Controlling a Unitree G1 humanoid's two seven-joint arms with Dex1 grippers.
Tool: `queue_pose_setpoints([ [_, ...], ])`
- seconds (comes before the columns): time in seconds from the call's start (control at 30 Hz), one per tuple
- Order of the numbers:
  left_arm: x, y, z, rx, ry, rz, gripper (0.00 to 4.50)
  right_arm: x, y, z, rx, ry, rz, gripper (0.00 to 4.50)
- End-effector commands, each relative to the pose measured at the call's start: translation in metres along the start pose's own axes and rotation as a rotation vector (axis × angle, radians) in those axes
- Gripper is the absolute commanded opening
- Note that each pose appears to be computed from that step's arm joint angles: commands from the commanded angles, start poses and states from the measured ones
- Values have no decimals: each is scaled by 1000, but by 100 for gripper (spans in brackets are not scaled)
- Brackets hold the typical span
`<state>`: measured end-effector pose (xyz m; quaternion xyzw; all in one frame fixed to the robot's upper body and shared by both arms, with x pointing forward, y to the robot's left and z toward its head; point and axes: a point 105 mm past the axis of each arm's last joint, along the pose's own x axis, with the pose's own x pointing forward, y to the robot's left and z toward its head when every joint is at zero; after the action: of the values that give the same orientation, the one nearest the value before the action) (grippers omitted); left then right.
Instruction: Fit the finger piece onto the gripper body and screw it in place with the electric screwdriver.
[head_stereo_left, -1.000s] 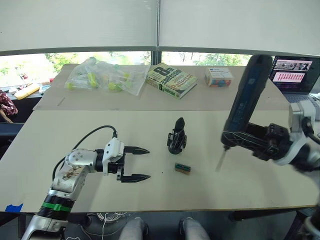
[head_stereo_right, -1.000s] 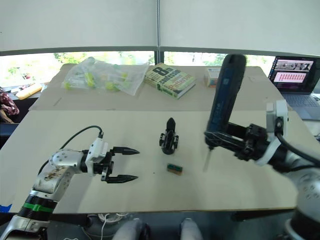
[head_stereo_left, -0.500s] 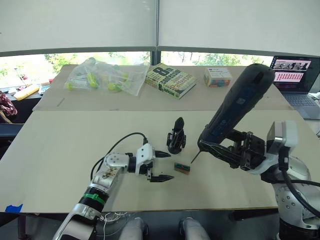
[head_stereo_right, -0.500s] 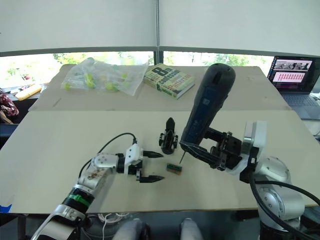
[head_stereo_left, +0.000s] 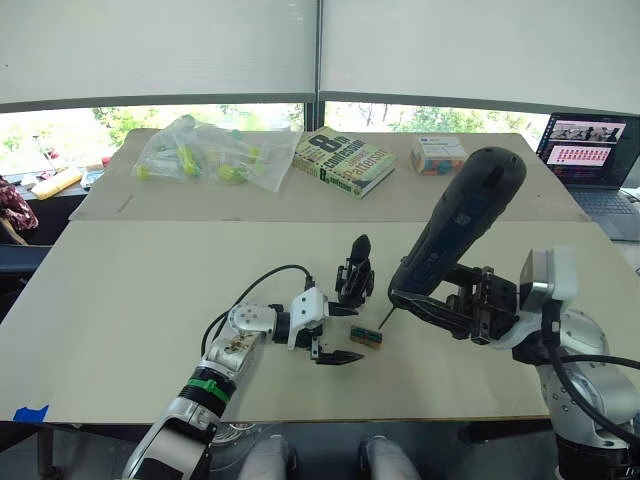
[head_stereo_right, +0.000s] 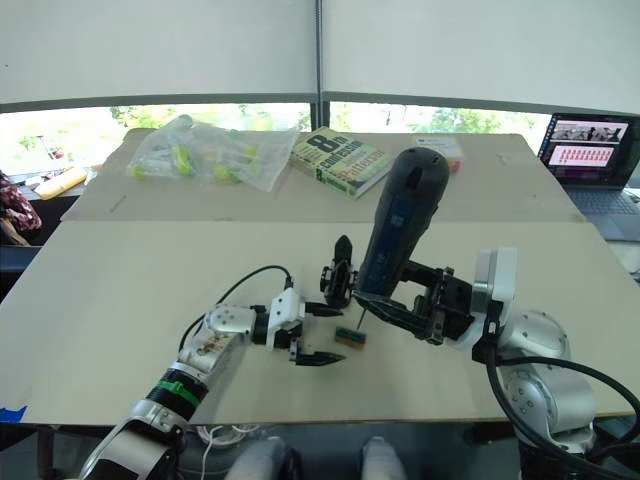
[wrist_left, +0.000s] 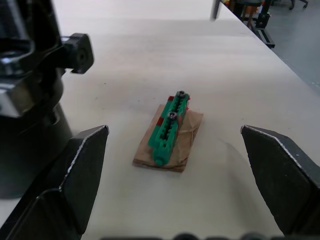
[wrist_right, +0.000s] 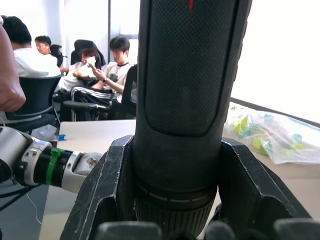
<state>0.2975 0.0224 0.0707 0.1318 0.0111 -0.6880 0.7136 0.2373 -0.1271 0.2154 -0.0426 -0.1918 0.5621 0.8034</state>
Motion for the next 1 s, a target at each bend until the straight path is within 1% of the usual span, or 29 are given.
queue_pose_setpoints([
  [0.03,7,-4,0,12,6,-32,450,-2,-1,5,-63,-18,5,195],
  [0.1,7,-4,0,9,5,-31,450,-4,-2,1,-63,-7,-3,195],
  [0.2,8,-2,-4,0,30,-20,450,-7,-3,-5,-60,3,-12,195],
  [0.43,9,-4,-6,-9,50,-40,450,-8,-6,-15,-68,11,-24,195],
  [1.0,6,-3,-10,-25,72,-25,450,-2,-9,-15,-87,-1,-27,195],
])
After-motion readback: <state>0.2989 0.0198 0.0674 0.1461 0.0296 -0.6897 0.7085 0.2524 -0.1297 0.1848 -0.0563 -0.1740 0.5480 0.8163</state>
